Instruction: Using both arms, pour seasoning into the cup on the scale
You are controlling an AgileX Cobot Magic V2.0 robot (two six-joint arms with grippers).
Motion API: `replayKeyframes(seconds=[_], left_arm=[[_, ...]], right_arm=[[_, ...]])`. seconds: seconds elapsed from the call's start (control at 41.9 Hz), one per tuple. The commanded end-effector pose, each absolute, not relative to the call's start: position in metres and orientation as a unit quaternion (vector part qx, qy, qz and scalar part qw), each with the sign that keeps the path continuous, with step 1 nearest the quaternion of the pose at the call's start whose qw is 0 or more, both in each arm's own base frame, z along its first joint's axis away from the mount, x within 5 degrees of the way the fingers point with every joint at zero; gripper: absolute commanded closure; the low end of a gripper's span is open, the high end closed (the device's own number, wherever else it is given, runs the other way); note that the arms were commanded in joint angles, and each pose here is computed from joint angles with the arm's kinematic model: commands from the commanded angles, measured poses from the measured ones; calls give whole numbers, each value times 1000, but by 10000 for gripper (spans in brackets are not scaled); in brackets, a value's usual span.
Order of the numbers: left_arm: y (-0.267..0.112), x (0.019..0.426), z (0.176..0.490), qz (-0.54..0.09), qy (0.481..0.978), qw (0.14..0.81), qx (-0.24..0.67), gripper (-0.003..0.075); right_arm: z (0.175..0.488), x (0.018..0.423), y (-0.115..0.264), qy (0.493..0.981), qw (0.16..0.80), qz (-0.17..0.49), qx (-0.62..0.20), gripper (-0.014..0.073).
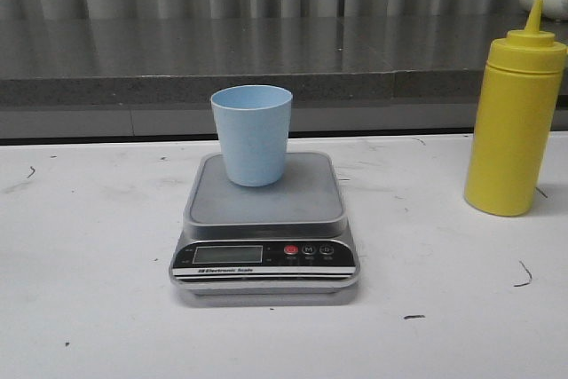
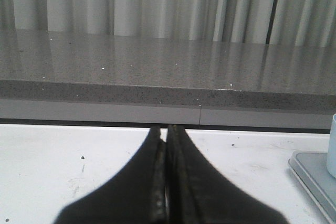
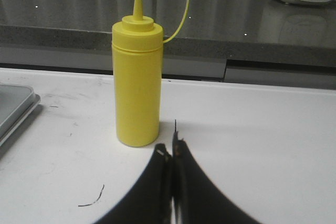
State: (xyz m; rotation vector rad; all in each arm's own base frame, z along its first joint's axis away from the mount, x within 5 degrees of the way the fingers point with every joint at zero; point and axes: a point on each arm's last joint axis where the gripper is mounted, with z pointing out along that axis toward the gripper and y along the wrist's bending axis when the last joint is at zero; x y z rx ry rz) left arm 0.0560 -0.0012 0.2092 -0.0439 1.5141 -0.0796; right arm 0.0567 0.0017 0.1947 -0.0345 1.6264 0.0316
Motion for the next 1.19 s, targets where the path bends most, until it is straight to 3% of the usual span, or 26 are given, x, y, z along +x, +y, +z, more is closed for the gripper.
replayKeyframes(seconds=[0.0,1.169], left_arm=[[-1,55,209,-45,659,750,-25,740],[-1,55,209,-45,660,750,-25,740]], right_arm=[[208,55,2,673,739,10,-21,662],[208,55,-1,673,739,6,12,662]])
